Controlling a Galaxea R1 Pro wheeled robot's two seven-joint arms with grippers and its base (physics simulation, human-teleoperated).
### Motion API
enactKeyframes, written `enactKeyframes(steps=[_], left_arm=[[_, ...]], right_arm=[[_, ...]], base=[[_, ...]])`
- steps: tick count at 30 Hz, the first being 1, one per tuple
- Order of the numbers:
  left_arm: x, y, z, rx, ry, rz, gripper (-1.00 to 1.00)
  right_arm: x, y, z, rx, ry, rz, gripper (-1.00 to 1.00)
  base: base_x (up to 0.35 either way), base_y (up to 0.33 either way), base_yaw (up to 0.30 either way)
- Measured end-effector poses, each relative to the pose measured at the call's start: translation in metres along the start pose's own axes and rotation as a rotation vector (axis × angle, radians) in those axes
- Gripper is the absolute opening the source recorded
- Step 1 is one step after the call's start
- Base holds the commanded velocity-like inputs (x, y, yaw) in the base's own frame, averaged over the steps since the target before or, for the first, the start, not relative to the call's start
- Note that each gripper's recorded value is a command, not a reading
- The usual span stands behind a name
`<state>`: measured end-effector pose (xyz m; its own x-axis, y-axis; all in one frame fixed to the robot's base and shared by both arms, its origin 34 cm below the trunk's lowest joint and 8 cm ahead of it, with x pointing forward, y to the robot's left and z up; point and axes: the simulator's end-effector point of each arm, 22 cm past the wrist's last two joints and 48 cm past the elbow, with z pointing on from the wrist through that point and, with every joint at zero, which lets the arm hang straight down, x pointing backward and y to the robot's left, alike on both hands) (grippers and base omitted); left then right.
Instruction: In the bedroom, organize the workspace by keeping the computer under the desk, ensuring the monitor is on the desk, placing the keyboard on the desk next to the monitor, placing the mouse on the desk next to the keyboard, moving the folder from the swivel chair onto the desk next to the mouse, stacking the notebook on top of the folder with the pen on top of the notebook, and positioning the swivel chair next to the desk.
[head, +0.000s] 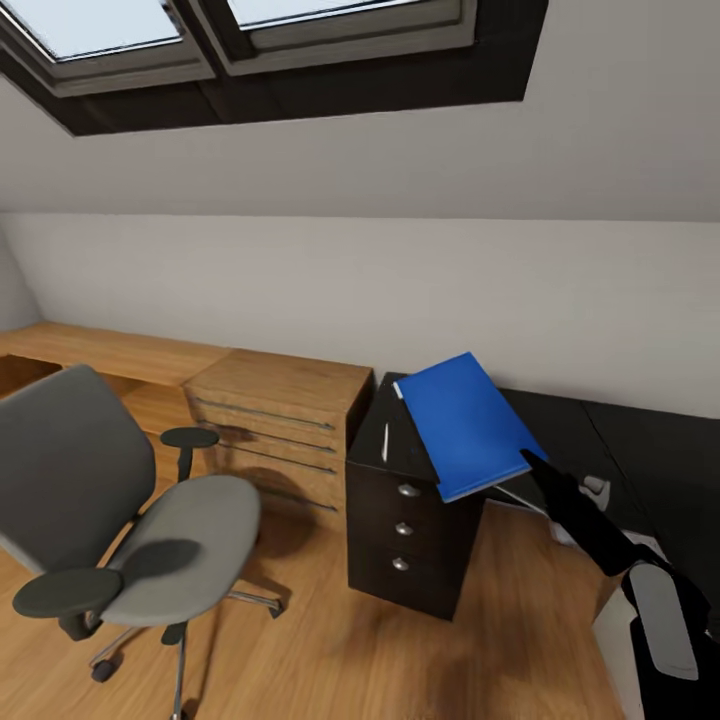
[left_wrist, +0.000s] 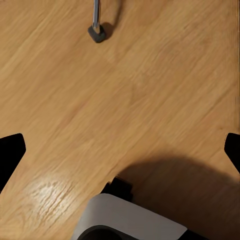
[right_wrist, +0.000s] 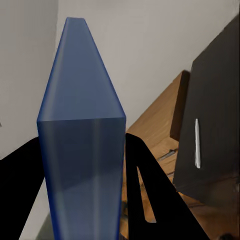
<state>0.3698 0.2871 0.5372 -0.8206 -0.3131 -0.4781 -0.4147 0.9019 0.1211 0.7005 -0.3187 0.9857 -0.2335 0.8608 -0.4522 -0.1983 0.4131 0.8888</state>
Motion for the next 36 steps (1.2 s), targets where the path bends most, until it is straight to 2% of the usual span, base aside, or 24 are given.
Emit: enactKeyframes(steps=[7, 36], left_arm=[[0.000, 0.000, 0.000, 0.000, -0.001, 0.000, 1.00], [0.000, 0.000, 0.000, 0.001, -0.001, 0.002, 1.00]], right_arm=[[-0.003, -0.007, -0.002, 0.026, -0.008, 0.002, -1.00], [0.004, -0.020, -0.001, 0.051, -0.003, 0.021, -1.00]], base=[[0.000, 0.000, -0.269], [0.000, 0.000, -0.270]])
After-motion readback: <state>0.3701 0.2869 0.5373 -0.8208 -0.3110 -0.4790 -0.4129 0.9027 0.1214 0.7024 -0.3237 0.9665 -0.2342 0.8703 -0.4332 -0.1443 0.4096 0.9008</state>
